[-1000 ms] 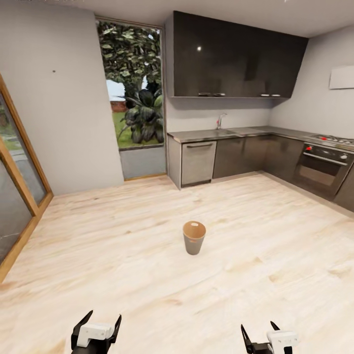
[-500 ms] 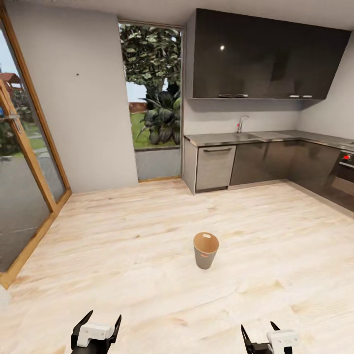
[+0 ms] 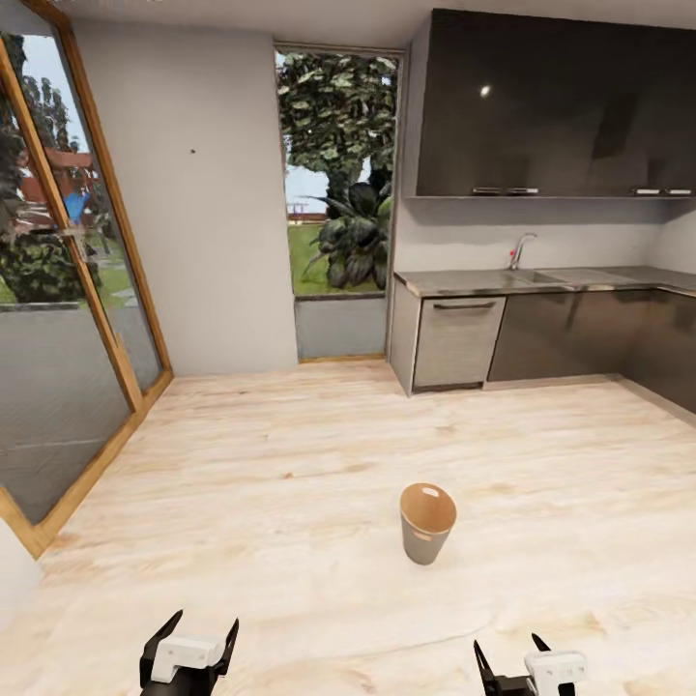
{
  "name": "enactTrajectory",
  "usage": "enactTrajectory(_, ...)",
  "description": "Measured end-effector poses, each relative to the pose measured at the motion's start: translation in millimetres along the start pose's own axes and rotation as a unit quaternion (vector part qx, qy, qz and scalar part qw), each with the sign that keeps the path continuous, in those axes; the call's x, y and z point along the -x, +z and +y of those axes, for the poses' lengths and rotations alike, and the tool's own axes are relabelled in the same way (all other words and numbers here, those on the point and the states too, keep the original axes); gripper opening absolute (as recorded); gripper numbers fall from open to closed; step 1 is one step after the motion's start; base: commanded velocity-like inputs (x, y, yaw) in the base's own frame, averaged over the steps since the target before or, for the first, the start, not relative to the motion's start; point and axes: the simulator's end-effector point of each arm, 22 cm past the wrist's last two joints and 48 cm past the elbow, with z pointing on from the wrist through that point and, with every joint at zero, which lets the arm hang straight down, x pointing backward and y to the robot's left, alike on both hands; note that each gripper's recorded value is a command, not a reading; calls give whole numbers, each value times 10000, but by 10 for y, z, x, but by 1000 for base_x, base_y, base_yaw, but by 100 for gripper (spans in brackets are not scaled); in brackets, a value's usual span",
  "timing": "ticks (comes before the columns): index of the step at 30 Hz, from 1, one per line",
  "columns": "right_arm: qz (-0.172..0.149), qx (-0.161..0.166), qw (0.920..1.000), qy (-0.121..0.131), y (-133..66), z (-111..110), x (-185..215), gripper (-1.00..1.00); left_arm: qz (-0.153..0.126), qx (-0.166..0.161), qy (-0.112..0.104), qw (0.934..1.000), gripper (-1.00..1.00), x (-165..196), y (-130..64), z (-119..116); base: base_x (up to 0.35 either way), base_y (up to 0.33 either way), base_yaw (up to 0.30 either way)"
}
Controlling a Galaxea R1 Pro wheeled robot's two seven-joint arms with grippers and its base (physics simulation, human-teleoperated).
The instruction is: Put the three can of soda from the living room inside the tash can in the kitchen.
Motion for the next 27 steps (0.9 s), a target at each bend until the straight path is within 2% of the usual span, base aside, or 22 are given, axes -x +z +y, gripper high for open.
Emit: enactTrajectory(27,-105,-8,9999,-10,-9,-6,80,100,-114,6,8,9999,100,89,-12,4,270,-185,222)
